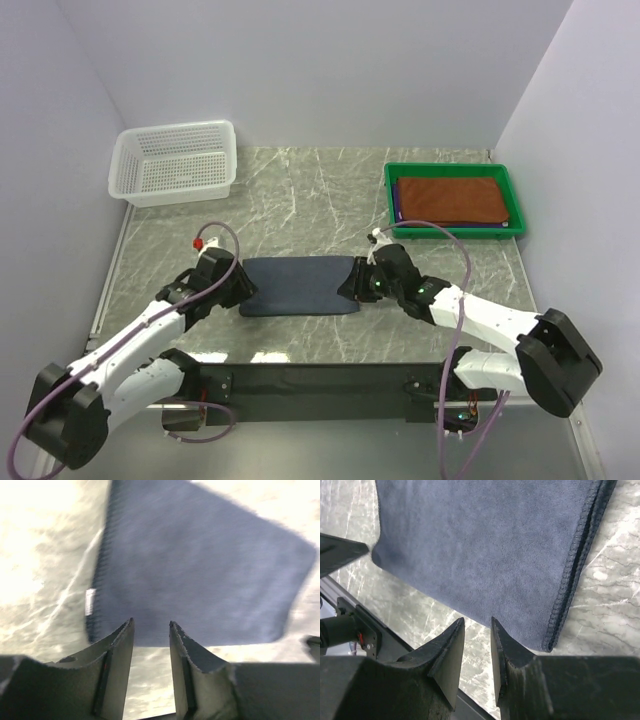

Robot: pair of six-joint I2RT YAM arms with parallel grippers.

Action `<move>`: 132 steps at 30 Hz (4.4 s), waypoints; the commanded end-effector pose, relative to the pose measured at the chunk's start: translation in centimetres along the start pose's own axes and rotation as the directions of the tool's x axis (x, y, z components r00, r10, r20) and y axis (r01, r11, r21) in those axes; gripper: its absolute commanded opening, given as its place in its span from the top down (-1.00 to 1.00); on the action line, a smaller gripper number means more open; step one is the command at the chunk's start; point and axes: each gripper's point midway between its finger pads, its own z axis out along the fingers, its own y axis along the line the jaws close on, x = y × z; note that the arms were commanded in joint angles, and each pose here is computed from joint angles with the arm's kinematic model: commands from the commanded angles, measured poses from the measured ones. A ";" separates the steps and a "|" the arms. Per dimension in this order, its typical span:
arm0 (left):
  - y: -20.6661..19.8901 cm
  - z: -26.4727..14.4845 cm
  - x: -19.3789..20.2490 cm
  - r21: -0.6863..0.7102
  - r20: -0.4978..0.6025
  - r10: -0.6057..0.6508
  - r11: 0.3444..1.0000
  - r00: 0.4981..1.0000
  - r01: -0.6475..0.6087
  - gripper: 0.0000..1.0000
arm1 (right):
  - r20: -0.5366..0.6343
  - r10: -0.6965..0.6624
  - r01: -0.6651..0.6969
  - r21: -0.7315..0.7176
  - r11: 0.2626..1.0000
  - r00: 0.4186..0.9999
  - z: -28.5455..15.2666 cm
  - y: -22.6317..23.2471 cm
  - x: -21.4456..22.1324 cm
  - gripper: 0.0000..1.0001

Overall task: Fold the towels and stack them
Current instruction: Smooth out wrinkles on the folded towel, then neatly place the folded towel into the bin

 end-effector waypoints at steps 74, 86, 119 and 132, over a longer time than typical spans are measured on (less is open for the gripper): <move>-17.1 9.1 16.2 -0.025 -0.270 0.698 0.684 0.664 -0.729 0.88 | 0.413 0.134 -0.275 0.304 0.912 0.901 -7.8 -12.7 -4.4 -0.80; -20.7 4.8 14.4 0.149 -0.131 0.680 0.733 0.721 -0.664 0.99 | 0.218 0.390 -0.390 -0.047 0.920 0.895 -3.1 -6.5 -3.8 -0.84; -24.7 3.8 12.6 0.190 -0.055 0.608 0.785 0.792 -0.590 0.91 | -0.074 0.648 -0.652 -0.094 0.753 0.758 6.0 -4.2 0.5 0.61; -25.0 -0.1 8.1 0.297 -0.017 0.527 0.814 0.849 -0.499 -0.76 | -0.073 0.316 -0.315 0.028 0.949 0.946 5.6 -5.0 -5.5 1.00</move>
